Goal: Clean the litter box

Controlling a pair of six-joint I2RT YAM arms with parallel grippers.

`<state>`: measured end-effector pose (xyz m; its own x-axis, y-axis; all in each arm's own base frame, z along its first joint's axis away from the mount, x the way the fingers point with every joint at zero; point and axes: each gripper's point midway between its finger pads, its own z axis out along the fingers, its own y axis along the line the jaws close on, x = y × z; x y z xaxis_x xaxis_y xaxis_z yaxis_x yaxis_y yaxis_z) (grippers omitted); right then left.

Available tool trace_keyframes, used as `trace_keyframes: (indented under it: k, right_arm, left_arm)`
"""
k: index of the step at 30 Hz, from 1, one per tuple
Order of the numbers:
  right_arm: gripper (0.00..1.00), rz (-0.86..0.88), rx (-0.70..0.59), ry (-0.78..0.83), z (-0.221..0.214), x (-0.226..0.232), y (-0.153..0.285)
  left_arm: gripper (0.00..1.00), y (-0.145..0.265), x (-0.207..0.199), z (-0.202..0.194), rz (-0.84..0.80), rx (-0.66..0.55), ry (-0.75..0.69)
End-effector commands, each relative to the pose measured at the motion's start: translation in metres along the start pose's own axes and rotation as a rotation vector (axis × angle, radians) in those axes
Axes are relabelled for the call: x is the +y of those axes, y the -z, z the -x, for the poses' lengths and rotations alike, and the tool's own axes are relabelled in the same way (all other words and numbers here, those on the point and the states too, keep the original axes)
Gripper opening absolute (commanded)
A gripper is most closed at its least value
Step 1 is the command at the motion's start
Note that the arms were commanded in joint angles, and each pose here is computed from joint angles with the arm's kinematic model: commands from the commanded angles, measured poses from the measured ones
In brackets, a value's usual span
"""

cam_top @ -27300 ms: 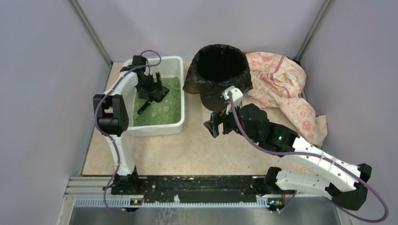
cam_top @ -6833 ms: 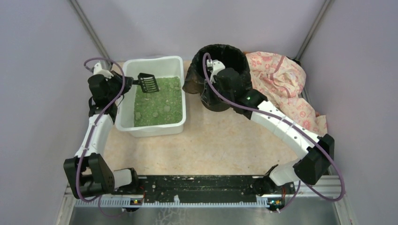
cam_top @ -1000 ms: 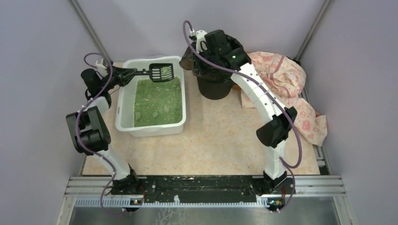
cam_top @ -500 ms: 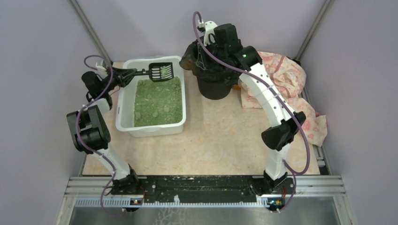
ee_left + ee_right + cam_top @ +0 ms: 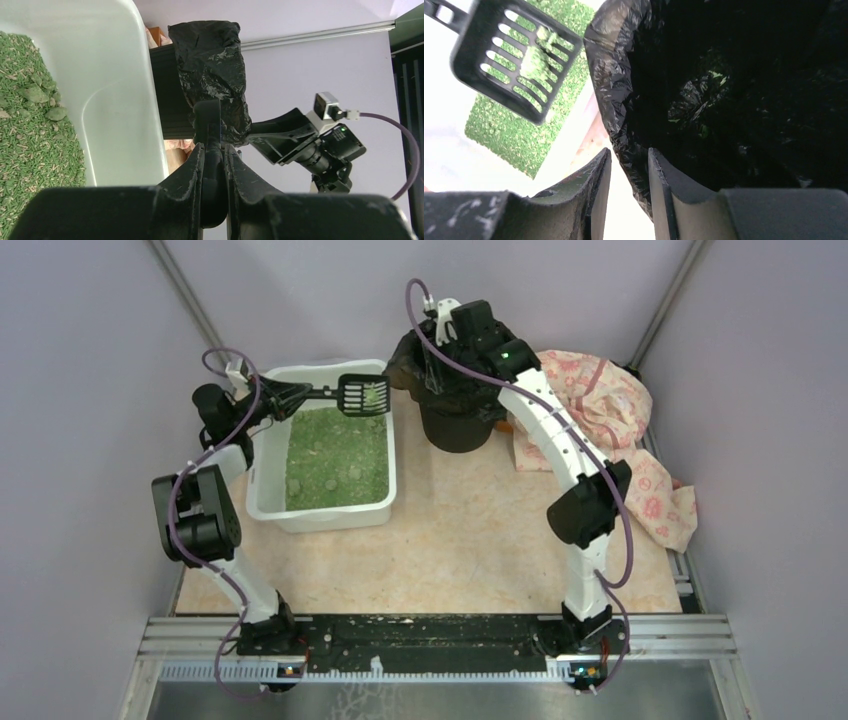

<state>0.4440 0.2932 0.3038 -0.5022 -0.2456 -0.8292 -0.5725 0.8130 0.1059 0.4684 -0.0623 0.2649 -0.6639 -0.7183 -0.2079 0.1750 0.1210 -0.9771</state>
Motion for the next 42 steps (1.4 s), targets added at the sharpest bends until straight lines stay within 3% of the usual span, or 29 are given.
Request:
trace_keyframes:
  k: [1, 6, 9, 10, 20, 27, 32, 35, 39, 42]
  right_arm:
    - [0.34, 0.035, -0.040, -0.008, 0.006, 0.005, -0.008]
    - [0.31, 0.067, -0.005, -0.003, -0.003, 0.009, -0.012]
    - [0.03, 0.051, 0.023, 0.008, -0.012, 0.005, -0.015]
    - [0.00, 0.048, 0.029, 0.009, -0.014, 0.005, -0.016]
    - [0.00, 0.133, 0.002, -0.008, 0.004, 0.031, 0.015]
    - [0.00, 0.217, 0.060, -0.001, -0.020, 0.080, 0.027]
    - [0.00, 0.289, 0.082, -0.003, -0.032, 0.116, 0.033]
    - [0.00, 0.292, 0.086, -0.010, -0.034, 0.118, 0.036]
    - [0.34, 0.259, 0.060, 0.020, -0.024, 0.112, 0.045]
    - [0.45, 0.250, 0.025, 0.034, -0.009, 0.110, 0.056]
  left_arm:
    - [0.00, 0.004, -0.034, 0.000, -0.066, 0.005, -0.093]
    - [0.00, 0.005, -0.031, -0.002, -0.064, 0.013, -0.089]
    - [0.00, 0.006, -0.029, -0.002, -0.063, 0.011, -0.084]
    - [0.00, 0.005, -0.029, -0.003, -0.064, 0.013, -0.082]
    - [0.00, 0.002, -0.037, 0.004, -0.089, 0.006, -0.079]
    - [0.00, 0.005, -0.060, 0.014, -0.172, -0.027, -0.051]
    - [0.00, 0.019, -0.021, 0.024, -0.037, -0.073, -0.036]
    - [0.00, 0.027, -0.015, 0.021, -0.047, -0.091, -0.014]
    - [0.00, 0.027, -0.026, 0.027, -0.071, -0.093, -0.015]
    - [0.00, 0.025, -0.041, 0.035, -0.087, -0.105, -0.048]
